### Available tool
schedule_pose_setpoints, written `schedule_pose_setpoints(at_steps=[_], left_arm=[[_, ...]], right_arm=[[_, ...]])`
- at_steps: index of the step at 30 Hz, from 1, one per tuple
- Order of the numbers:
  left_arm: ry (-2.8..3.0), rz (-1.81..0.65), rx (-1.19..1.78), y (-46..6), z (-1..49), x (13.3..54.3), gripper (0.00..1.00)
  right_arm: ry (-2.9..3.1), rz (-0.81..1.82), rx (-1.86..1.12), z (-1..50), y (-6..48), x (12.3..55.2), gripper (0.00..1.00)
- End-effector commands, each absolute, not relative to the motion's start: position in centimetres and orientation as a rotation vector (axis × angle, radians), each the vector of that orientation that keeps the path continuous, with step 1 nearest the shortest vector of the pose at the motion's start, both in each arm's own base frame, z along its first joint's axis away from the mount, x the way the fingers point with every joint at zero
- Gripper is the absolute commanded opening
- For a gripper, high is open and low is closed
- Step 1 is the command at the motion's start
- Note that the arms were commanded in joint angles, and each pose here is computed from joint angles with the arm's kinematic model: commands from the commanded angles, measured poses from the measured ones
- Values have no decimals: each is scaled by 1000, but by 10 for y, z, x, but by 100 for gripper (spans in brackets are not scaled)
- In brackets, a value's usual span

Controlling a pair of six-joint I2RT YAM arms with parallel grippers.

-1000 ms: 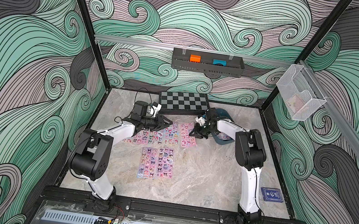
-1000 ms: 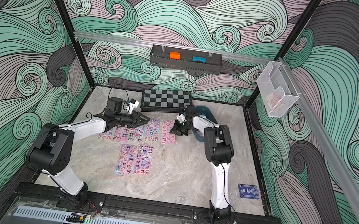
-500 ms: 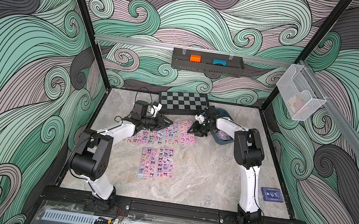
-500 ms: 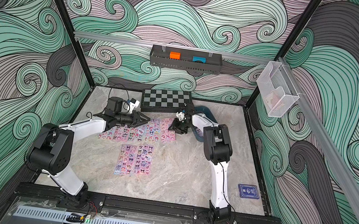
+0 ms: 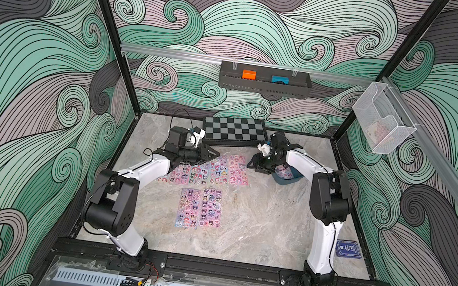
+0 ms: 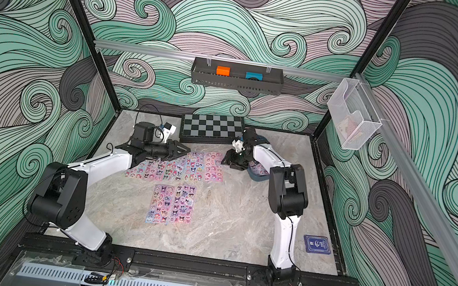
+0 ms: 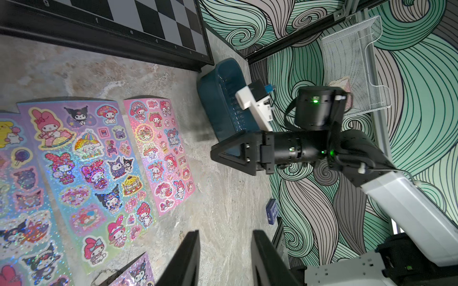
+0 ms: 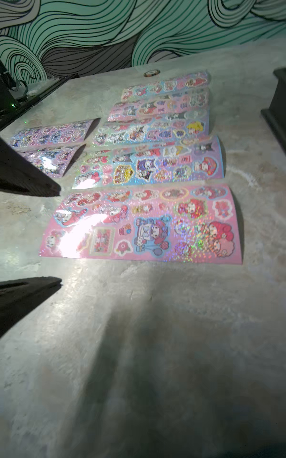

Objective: Take the stickers out of the storage box
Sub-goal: Place the sticker at the center of the board, then pick up the sticker from the storage box.

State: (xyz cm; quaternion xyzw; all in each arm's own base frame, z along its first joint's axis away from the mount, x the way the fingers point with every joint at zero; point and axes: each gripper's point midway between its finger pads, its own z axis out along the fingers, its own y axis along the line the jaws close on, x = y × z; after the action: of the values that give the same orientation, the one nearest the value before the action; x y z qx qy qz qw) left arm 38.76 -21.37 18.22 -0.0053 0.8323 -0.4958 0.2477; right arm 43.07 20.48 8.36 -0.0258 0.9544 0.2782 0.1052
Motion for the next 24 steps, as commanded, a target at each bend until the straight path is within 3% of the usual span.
schedule_pose_setpoints(at_steps=[1,6,17,24], left_arm=[[2220,-1326,29,-213,201,389,39],[2205,-1317,28,-212,203,390,39],[2216,-1376,8,-217,196,392,39],[2217,-1389,16,-219,195,392,39]], right_arm=[[2717,781,-64,123,177,437,60],[2717,654,2,131,129,444,66],[2939,58,-164,77,62,458,87],[2944,47,-172,65,54,481,95]])
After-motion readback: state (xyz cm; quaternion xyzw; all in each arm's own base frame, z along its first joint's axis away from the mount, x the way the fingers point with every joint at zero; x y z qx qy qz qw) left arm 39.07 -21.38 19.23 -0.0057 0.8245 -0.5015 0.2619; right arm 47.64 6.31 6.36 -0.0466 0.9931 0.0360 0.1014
